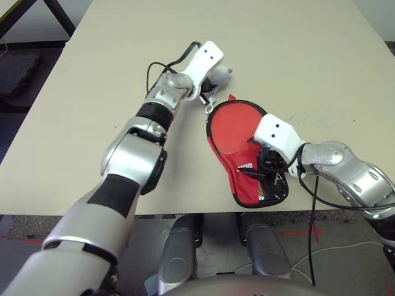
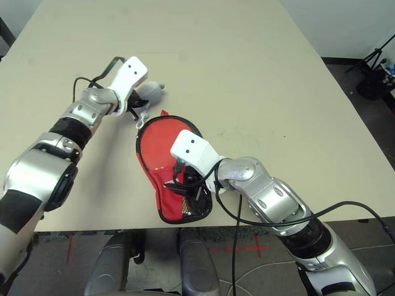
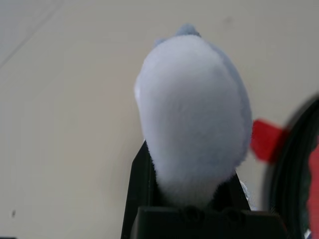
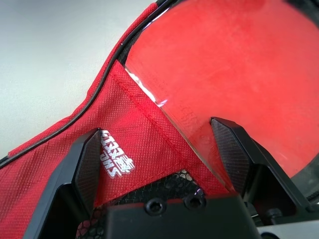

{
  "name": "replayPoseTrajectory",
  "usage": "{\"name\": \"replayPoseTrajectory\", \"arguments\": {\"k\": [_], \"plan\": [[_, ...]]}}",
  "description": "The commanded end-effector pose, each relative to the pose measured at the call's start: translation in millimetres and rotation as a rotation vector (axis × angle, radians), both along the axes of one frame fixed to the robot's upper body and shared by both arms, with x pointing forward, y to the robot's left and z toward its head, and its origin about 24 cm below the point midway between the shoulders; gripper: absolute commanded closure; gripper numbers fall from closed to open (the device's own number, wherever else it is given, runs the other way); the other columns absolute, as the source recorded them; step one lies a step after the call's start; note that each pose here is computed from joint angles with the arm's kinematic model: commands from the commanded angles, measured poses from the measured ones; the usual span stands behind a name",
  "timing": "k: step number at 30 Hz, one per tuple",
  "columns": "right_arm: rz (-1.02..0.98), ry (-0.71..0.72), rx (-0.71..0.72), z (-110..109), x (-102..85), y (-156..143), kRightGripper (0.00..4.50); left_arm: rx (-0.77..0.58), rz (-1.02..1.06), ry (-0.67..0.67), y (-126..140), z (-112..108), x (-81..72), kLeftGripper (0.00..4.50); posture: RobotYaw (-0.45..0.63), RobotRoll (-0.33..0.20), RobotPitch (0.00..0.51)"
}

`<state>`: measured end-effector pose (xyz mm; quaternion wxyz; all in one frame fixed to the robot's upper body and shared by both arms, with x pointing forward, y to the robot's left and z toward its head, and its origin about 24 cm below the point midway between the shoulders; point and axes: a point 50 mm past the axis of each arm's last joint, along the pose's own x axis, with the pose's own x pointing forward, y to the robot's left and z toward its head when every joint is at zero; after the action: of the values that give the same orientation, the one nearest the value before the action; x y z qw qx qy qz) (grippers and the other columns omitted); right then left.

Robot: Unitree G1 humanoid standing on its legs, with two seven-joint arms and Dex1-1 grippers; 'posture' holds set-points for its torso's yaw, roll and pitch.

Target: Store the ping-pong paddle in its case and zip it.

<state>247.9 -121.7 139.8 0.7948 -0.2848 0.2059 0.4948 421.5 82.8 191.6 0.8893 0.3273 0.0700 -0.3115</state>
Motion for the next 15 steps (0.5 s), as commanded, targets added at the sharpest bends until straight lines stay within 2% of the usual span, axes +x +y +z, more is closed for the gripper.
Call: {"name": "replayPoseTrajectory", "arguments": {"k": [1, 9, 15], "plan": [[-0.014, 0.164, -0.070, -34.0, -8.3, -0.8, 0.00, 0.037, 0.016, -0.076, -12.8, 6.3, 1.2, 3.87, -0.10, 0.000, 0.276], [0.000, 0.170, -0.070, -37.6, -7.8, 4.2, 0.00, 0.022, 0.007, -0.173, -45.7, 22.8, -1.8, 3.87, -0.13, 0.000, 0.284], [0.009, 0.168, -0.067, -39.0, -6.1, 9.4, 0.00, 0.081, -0.095, -0.230, -76.9, 28.4, -10.6, 3.87, -0.16, 0.000, 0.283]]}}
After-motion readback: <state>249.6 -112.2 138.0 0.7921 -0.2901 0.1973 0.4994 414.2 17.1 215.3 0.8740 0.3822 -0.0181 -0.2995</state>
